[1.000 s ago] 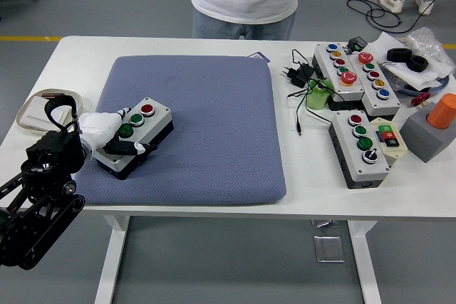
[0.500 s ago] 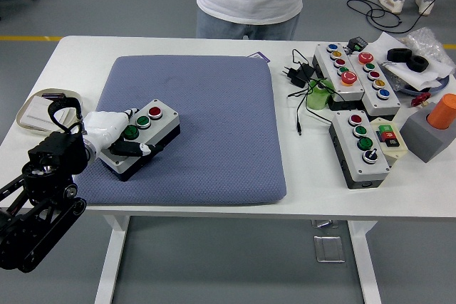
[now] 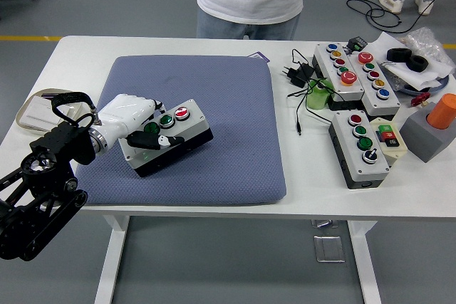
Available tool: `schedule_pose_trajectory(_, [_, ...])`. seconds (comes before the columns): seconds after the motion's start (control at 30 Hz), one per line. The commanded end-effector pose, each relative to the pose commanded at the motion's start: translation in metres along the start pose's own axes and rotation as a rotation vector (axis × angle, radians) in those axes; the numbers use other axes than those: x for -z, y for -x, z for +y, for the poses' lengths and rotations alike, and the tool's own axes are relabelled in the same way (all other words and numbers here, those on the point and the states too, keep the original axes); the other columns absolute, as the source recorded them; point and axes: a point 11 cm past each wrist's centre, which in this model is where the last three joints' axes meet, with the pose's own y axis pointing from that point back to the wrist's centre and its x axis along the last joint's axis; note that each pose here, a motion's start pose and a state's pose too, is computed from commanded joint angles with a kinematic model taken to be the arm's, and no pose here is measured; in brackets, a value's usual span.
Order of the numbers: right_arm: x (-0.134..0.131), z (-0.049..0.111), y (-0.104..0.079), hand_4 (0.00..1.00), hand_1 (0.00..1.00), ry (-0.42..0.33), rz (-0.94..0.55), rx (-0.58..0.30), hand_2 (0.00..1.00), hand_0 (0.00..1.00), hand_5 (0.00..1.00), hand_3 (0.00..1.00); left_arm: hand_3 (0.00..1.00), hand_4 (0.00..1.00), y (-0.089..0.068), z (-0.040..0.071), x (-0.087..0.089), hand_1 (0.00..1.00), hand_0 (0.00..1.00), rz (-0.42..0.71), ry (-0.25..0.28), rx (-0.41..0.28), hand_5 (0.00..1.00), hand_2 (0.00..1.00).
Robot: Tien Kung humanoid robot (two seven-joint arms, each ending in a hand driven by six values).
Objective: Pick up the button,place it on the desk,press the button,press the button
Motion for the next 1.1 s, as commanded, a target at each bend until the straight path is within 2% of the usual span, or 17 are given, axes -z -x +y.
schedule_pose_trajectory(0.1, [0.002, 0.000, 0.000, 0.317, 0.664, -0.003, 0.000, -0.001, 0.696, 0.710, 0.098, 0.604, 0.420, 0.710, -0.001, -0.001, -0.006, 0.352, 0.335, -0.021, 0.045, -0.014, 0.092, 0.300])
schedule_pose_trajectory(0.13, [0.002, 0.000, 0.000, 0.317, 0.663, -0.003, 0.000, -0.001, 0.696, 0.709, 0.096, 0.605, 0.414, 0.718, -0.001, -0.001, -0.008, 0.346, 0.341, -0.024, 0.059, -0.019, 0.055, 0.295])
schedule_pose_trajectory(0.3, [0.002, 0.000, 0.000, 0.317, 0.663, -0.005, 0.001, -0.001, 0.696, 0.709, 0.096, 0.605, 0.414, 0.718, -0.006, -0.004, -0.027, 0.346, 0.341, -0.068, 0.175, -0.062, 0.055, 0.295])
schedule_pose_trajectory(0.53, [0.002, 0.000, 0.001, 0.317, 0.660, -0.006, 0.004, -0.001, 0.695, 0.708, 0.092, 0.604, 0.403, 0.714, -0.003, -0.010, -0.042, 0.340, 0.344, -0.133, 0.273, -0.055, 0.009, 0.290])
schedule_pose_trajectory(0.7, [0.005, 0.000, 0.002, 0.317, 0.660, -0.010, 0.004, 0.001, 0.695, 0.708, 0.092, 0.604, 0.403, 0.714, -0.002, -0.016, -0.048, 0.340, 0.344, -0.190, 0.323, -0.037, 0.009, 0.290])
schedule_pose_trajectory(0.87, [0.009, 0.001, 0.002, 0.317, 0.660, -0.017, 0.004, 0.003, 0.695, 0.708, 0.092, 0.604, 0.402, 0.713, -0.008, -0.022, -0.052, 0.340, 0.351, -0.245, 0.362, -0.048, 0.002, 0.290])
schedule_pose_trajectory(1.1, [0.010, 0.001, 0.002, 0.318, 0.660, -0.020, 0.017, 0.002, 0.695, 0.707, 0.090, 0.603, 0.396, 0.708, -0.006, -0.030, -0.051, 0.337, 0.352, -0.298, 0.377, -0.038, 0.002, 0.285])
